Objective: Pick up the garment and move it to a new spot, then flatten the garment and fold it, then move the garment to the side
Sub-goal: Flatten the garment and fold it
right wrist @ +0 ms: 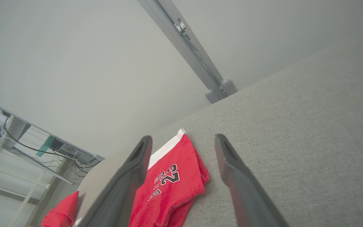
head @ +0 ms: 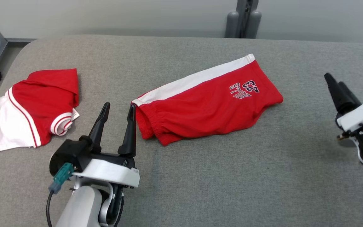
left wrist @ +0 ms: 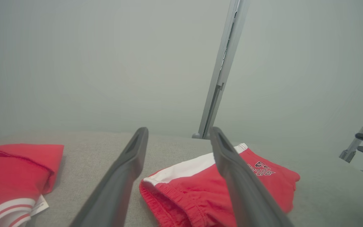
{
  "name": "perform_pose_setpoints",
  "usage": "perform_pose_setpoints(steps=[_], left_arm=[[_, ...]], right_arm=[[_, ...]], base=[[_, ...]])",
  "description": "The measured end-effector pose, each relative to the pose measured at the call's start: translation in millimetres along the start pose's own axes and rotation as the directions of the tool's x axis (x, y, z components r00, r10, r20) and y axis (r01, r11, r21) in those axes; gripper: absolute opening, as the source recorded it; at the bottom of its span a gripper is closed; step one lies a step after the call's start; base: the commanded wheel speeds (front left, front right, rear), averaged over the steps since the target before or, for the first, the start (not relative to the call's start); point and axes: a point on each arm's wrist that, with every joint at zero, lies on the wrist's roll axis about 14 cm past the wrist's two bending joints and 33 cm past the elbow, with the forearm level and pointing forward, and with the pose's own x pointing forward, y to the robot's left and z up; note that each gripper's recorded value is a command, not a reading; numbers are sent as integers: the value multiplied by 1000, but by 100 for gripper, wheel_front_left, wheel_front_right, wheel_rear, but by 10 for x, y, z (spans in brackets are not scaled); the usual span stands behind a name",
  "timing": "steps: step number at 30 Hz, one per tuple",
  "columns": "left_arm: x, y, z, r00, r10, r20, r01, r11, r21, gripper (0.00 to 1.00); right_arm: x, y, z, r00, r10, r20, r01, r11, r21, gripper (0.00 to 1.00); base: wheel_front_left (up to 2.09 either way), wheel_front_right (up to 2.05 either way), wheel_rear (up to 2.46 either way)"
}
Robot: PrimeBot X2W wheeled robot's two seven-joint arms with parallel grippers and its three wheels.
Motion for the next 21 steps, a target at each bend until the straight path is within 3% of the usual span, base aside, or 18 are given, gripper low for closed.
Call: perform_pose_setpoints(steps=[5,14,18,21], left_arm=[[-96,-80,96,999,-13,35,12,999,42,100],[-328,-57,72,1000,7,28,-8,999,35,100],[-435,-31,-16,1000,19,-2,-19,999,40,100],[-445,-40,-44,1000,16,-10,-15,999,48,100]], right_arm=[[-327,-104,-173,999,-27,36,25,998,64,100],[-752,-180,-406,992,-45,118,50,998,-42,100],[-895,-151,-461,990,-24,141,58,968,-244,100],[-968,-109,-515,984,-30,178,83,949,-303,100]], base=[[0,0,0],[0,0,0],[0,0,0],[0,0,0]])
